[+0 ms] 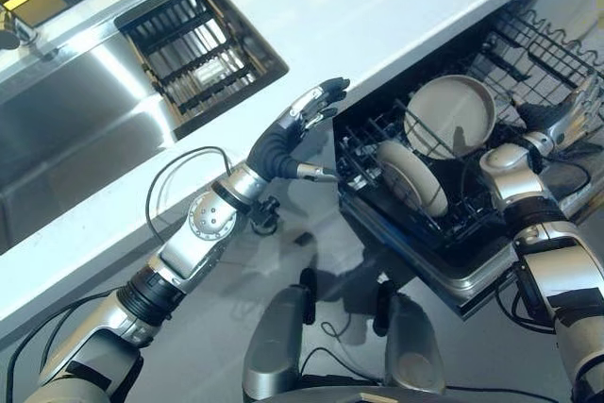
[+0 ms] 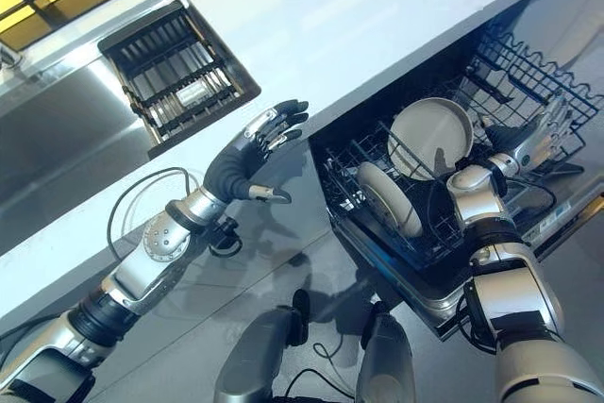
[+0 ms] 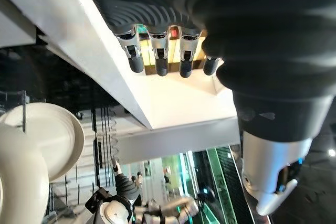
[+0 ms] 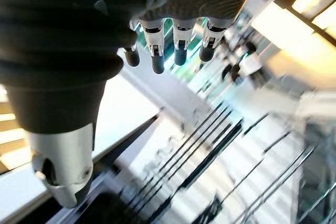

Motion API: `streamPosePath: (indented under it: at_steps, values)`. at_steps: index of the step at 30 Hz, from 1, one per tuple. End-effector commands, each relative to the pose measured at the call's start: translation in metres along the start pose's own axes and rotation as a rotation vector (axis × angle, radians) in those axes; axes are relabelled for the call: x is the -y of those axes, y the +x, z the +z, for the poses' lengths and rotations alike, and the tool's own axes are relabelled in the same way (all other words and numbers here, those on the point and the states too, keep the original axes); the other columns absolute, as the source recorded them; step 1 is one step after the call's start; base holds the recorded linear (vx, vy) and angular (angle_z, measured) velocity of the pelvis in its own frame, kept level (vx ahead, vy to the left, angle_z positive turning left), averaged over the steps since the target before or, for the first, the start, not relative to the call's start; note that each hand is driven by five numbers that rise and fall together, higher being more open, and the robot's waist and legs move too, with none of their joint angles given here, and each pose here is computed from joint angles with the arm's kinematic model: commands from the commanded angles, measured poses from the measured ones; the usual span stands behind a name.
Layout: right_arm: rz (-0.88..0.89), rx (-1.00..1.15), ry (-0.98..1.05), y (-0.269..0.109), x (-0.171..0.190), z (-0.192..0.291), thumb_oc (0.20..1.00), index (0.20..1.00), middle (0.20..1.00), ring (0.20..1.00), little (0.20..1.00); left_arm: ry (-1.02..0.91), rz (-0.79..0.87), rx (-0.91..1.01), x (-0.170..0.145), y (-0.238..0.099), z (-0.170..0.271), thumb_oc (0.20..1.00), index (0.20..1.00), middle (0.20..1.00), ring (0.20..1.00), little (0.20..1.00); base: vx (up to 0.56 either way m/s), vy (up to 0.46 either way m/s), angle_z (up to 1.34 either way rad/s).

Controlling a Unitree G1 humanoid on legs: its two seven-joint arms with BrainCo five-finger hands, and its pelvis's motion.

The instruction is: Pick up plates and place into dishwasher.

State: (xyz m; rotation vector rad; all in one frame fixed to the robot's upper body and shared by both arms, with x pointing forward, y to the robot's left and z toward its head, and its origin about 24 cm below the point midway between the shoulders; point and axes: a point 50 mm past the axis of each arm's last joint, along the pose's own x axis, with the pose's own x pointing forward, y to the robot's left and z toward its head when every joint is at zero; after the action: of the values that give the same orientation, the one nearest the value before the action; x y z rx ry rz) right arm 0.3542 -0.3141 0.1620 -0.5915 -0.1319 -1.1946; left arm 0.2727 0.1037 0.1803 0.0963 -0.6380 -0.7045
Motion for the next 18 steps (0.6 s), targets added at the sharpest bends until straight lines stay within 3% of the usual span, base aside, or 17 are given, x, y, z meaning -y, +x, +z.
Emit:
streamPosePath:
  at_steps: [1, 7, 13, 18]
  values:
    - [-0.083, -0.01, -0.016, 0.011, 0.014, -0.011, 1.0, 1.0, 1.0, 1.0, 1.0, -0.035, -0.004, 0.111, 0.016, 0.001, 0.011, 1.0, 1.0, 1.0, 1.0, 1.0, 0.0, 0.043, 0.0]
    - [0.023, -0.103, -0.039, 0.018, 0.014, -0.027, 1.0, 1.0, 1.0, 1.0, 1.0, -0.039, -0.018, 0.12, 0.014, 0.002, 0.011, 1.0, 1.0, 1.0, 1.0, 1.0, 0.0, 0.003, 0.01]
    - [0.336, -0.281, 0.1, 0.015, -0.001, -0.039, 1.0, 1.0, 1.0, 1.0, 1.0, -0.025, -0.023, 0.123, 0.009, 0.003, 0.013, 1.0, 1.0, 1.0, 1.0, 1.0, -0.02, -0.021, 0.01]
    - [0.563, -0.54, 0.13, -0.005, -0.008, -0.079, 1.0, 1.0, 1.0, 1.0, 1.0, -0.014, -0.03, 0.112, 0.011, 0.005, 0.011, 1.0, 1.0, 1.0, 1.0, 1.0, 0.0, -0.055, 0.01]
